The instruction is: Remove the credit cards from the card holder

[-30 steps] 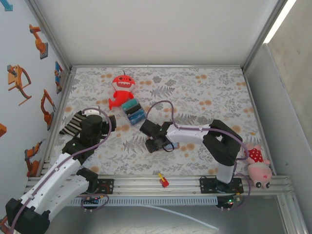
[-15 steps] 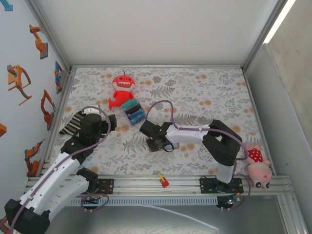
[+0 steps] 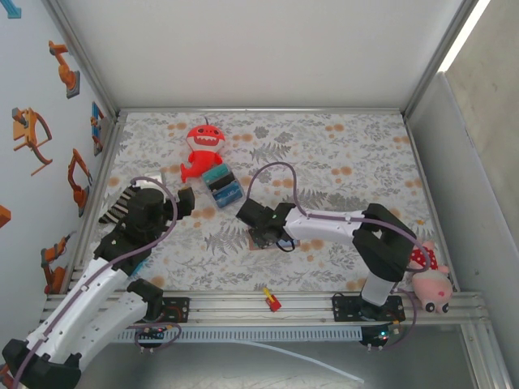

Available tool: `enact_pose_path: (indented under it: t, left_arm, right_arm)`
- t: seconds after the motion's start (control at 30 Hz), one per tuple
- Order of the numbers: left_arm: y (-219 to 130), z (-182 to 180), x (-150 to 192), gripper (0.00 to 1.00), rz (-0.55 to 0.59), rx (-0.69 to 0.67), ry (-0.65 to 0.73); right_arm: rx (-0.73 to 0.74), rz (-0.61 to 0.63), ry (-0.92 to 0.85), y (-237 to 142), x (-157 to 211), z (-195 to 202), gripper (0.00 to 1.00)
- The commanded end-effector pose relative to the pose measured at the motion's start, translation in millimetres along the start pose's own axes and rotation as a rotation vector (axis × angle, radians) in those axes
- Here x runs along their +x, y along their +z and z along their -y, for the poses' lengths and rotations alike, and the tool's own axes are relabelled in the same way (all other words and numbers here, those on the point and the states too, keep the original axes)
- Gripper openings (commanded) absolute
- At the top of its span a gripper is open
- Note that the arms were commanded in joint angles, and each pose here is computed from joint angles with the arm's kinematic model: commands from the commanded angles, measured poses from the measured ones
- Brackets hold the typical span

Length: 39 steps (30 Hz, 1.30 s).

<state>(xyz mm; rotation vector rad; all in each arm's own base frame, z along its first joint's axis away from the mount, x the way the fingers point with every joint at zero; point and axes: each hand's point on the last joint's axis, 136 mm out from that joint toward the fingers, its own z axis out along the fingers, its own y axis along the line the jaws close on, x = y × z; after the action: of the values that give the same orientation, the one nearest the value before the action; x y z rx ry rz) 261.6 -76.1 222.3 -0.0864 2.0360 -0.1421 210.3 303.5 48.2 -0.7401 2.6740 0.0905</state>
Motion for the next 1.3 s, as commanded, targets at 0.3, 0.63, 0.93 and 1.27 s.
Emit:
enact_pose_path:
  t: [0.3,0.63,0.93,1.27]
  left_arm:
    - [-11.6,22.6,-20.0,0.97,0.061,0.053,0.074]
    - [-4.9,53.3,-14.5,0.97,0.061,0.083,0.187]
    - [7.5,77.6,9.1,0.97,0.025,0.108,0.284]
    - [15.4,89.8,34.1,0.97,-0.01,0.145,0.305]
  right_arm:
    - [0.109,0.013,0.046,-12.0,9.3,30.5,0.28]
    - [0.112,-0.008,0.1,-8.9,26.0,49.4,0.32]
    - [0.082,-0.033,0.132,5.4,37.4,59.3,0.32]
    - [0.082,-0.038,0.159,9.4,45.8,81.7,0.32]
